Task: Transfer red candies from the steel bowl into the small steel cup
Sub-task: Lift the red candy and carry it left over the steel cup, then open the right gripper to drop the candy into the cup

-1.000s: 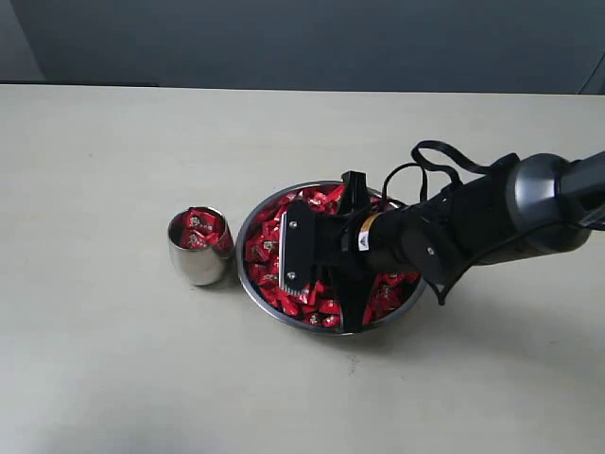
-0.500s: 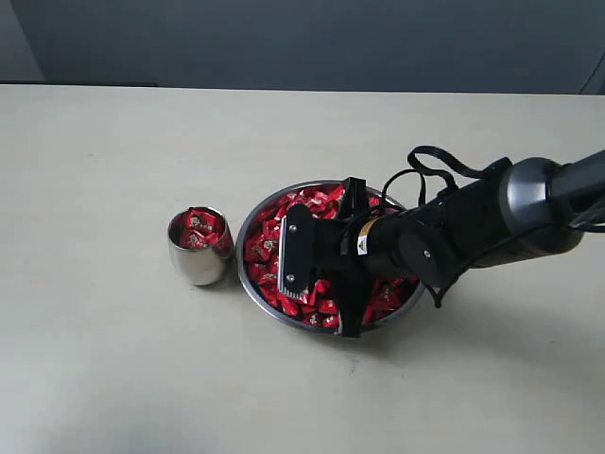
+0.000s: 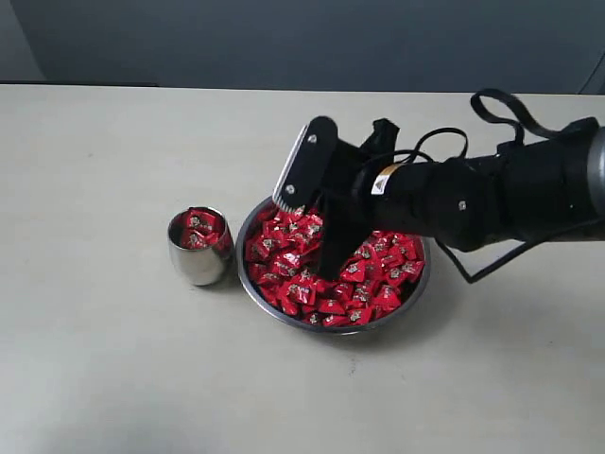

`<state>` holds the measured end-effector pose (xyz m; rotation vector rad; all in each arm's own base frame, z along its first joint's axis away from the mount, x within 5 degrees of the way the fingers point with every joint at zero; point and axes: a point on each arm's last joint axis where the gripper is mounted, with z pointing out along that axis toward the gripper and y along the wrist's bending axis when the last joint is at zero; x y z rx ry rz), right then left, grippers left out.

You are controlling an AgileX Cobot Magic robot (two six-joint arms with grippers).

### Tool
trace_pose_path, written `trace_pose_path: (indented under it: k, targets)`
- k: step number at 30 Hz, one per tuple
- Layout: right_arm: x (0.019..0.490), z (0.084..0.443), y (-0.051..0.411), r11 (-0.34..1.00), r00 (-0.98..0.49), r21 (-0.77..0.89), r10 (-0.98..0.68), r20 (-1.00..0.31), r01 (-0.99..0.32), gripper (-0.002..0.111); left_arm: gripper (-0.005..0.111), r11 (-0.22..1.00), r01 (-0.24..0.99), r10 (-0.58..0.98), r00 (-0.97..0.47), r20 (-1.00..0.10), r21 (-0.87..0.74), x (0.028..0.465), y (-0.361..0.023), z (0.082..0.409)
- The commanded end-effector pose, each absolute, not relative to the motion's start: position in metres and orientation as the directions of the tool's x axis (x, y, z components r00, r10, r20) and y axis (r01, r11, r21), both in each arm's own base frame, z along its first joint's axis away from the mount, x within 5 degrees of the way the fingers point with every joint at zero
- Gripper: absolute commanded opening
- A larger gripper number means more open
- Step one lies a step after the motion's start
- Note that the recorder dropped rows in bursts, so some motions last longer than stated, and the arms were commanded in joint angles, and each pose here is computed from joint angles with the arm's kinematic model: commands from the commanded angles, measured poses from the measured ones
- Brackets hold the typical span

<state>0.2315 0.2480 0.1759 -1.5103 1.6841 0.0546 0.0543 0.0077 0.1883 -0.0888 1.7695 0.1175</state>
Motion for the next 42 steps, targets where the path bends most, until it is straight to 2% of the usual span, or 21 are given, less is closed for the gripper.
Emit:
trace_pose_path:
  k: [1,9,14,20,26,37,42]
  targets:
    - [0.238,0.196,0.249,0.480,-0.068,-0.378,-0.684,-0.726,-0.792,-0.001,0.000,0.992,-0.125,0.001,-0.197,-0.980,0.026,0.054,0.008,0.187]
    - [0.249,0.231,0.281,0.527,-0.233,-0.120,-0.554,-0.799,-0.842,-0.001,0.000,0.992,-0.125,0.001,-0.197,-0.980,0.026,0.054,0.008,0.187]
    - [0.252,0.247,0.308,0.413,-0.267,0.016,-0.559,-0.785,-0.911,-0.001,0.000,0.992,-0.125,0.001,-0.197,-0.980,0.026,0.054,0.008,0.187]
    - [0.263,0.222,0.341,0.301,-0.352,0.196,-0.653,-0.671,-0.933,-0.001,0.000,0.992,-0.125,0.001,-0.197,-0.980,0.026,0.054,0.008,0.187]
    - [0.266,0.193,0.347,0.288,-0.361,0.219,-0.702,-0.614,-0.932,-0.001,0.000,0.992,-0.125,0.001,-0.197,-0.980,0.026,0.054,0.008,0.187]
    - [0.267,0.192,0.352,0.265,-0.348,0.227,-0.673,-0.652,-0.937,-0.001,0.000,0.992,-0.125,0.001,-0.197,-0.980,0.026,0.054,0.008,0.187]
    - [0.269,0.179,0.353,0.275,-0.364,0.239,-0.681,-0.636,-0.931,-0.001,0.000,0.992,-0.125,0.001,-0.197,-0.980,0.026,0.054,0.008,0.187]
